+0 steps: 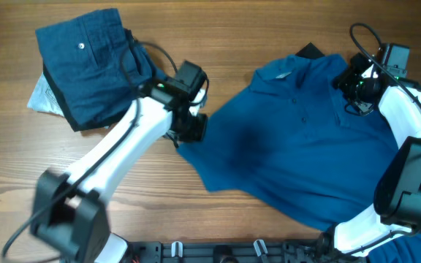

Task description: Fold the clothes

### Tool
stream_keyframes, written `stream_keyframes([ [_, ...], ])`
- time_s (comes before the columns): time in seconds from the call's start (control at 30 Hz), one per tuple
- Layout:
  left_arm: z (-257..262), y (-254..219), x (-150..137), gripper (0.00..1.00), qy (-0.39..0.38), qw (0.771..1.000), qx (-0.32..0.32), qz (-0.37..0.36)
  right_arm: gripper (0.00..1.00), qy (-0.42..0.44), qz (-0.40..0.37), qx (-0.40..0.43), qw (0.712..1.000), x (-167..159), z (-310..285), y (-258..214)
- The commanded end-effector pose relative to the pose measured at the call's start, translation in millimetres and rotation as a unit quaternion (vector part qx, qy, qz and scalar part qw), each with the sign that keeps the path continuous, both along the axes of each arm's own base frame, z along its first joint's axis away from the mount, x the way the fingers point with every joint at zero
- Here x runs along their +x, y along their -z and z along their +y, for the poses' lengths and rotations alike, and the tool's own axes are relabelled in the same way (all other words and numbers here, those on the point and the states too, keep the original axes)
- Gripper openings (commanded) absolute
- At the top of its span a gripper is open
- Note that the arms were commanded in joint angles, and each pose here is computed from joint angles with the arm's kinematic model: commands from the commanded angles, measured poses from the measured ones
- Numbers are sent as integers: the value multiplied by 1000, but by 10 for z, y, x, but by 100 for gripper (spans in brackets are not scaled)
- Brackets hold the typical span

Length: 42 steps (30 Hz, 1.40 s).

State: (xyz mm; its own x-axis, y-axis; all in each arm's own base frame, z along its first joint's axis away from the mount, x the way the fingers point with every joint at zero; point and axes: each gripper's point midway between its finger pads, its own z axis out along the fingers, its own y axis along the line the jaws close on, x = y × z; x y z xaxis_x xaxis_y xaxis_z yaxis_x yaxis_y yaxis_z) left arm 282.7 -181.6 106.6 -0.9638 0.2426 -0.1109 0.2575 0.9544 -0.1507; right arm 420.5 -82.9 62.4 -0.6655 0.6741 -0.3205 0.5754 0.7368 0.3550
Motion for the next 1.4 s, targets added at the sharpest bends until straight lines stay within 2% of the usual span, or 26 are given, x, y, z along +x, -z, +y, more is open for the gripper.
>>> stream_keyframes([
  [0.0,294,-697,135,4,-52,993,10,-108,68,1,4,7,1000,8,28,43],
  [0.1,558,-820,42,4,-78,990,32,-112,68,1,4,7,1000,8,28,43],
  [0.2,988,-757,-145,4,-143,984,84,-62,69,1,4,7,1000,8,28,43],
  [0.27,993,-732,-155,4,-156,985,65,-48,69,1,3,8,1000,10,29,42],
  [0.37,824,-705,-94,20,-141,988,24,-49,76,-39,-22,16,999,98,118,-10],
  [0.5,710,-717,-42,30,-128,990,14,-65,77,-61,-65,-42,995,324,-27,-51],
  [0.67,509,-764,18,47,-120,990,-35,-70,77,-102,-33,-57,993,345,79,353],
  [0.7,478,-775,34,49,-119,989,-44,-72,75,-107,-27,-55,992,342,118,415],
  [0.73,451,-787,53,52,-117,989,-51,-75,63,-120,-25,-57,991,355,181,471],
  [0.77,448,-791,63,54,-117,989,-52,-77,41,-128,-27,-60,990,372,220,479],
  [0.8,446,-792,65,56,-117,989,-52,-78,24,-130,-32,-61,989,398,245,460],
  [0.87,440,-792,60,56,-117,989,-54,-76,4,-129,-43,-63,989,441,250,352],
  [1.0,364,-682,28,56,-107,991,-60,-55,4,-125,-104,-55,985,514,313,-224],
  [1.17,151,-117,18,56,-78,996,-35,-6,4,-138,-202,-30,969,471,499,-1108],
  [1.27,-101,346,75,56,-46,999,-20,17,4,-135,-219,-33,966,384,516,-1347],
  [1.37,-327,854,81,53,7,999,-3,39,4,-134,-210,-30,968,324,525,-1350],
])
